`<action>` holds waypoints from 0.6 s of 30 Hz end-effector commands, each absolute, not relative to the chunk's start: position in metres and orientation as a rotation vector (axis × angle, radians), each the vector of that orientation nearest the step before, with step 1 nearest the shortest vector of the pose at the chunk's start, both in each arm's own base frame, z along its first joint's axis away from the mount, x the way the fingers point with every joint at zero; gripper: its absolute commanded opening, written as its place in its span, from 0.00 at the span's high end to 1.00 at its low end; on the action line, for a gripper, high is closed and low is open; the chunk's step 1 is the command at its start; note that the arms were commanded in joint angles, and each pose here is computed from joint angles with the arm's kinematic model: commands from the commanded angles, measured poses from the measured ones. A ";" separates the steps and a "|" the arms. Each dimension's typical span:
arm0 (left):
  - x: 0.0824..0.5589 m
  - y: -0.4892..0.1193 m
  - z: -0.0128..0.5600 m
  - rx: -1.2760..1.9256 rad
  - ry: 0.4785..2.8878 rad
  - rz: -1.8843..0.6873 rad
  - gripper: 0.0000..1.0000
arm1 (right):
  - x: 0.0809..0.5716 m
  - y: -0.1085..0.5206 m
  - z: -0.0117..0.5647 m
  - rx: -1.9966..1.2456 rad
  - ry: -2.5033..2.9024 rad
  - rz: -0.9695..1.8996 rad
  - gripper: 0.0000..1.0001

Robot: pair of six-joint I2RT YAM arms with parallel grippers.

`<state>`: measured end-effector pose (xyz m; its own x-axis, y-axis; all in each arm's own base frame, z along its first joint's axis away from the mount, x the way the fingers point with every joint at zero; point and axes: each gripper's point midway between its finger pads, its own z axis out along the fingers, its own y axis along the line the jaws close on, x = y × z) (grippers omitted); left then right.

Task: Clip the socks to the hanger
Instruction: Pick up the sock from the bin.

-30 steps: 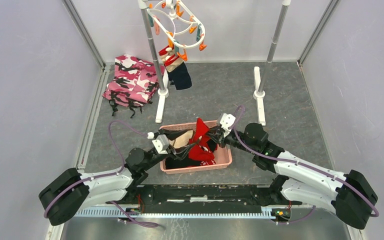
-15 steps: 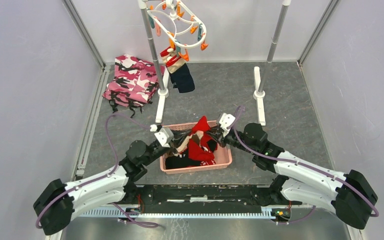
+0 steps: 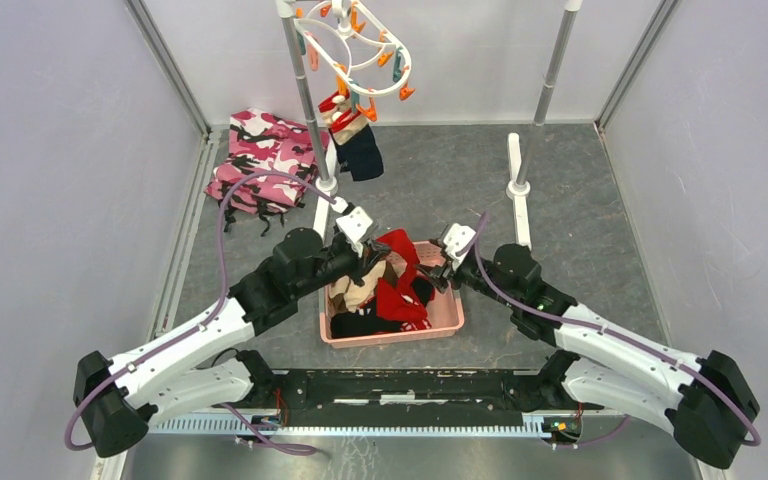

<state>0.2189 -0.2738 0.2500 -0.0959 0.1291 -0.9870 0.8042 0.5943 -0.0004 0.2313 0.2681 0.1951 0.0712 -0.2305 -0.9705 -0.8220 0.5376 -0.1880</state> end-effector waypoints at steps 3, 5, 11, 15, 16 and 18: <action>0.201 -0.276 0.249 0.820 1.737 -0.772 0.98 | 0.221 0.271 0.262 -0.985 1.205 0.571 0.33; 0.201 -0.278 0.251 0.840 1.736 -0.772 0.98 | 0.213 0.279 0.270 -1.021 1.150 0.613 0.32; 0.192 -0.296 0.259 0.949 1.719 -0.855 0.98 | 0.214 0.302 0.262 -1.137 1.143 0.659 0.32; 0.194 -0.298 0.263 0.964 1.713 -0.848 0.98 | 0.216 0.311 0.252 -1.179 1.167 0.669 0.37; 0.194 -0.299 0.265 0.963 1.710 -0.848 0.98 | 0.217 0.312 0.249 -1.187 1.179 0.669 0.39; 0.195 -0.299 0.267 0.959 1.704 -0.847 0.98 | 0.218 0.314 0.243 -1.208 1.199 0.672 0.42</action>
<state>0.1981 -0.2935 0.2443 -0.2532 0.2434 -0.9363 0.8686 0.4833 -0.1093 0.2181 0.3046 0.2272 0.2503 -0.2035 -0.9466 -0.8966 0.3203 -0.3059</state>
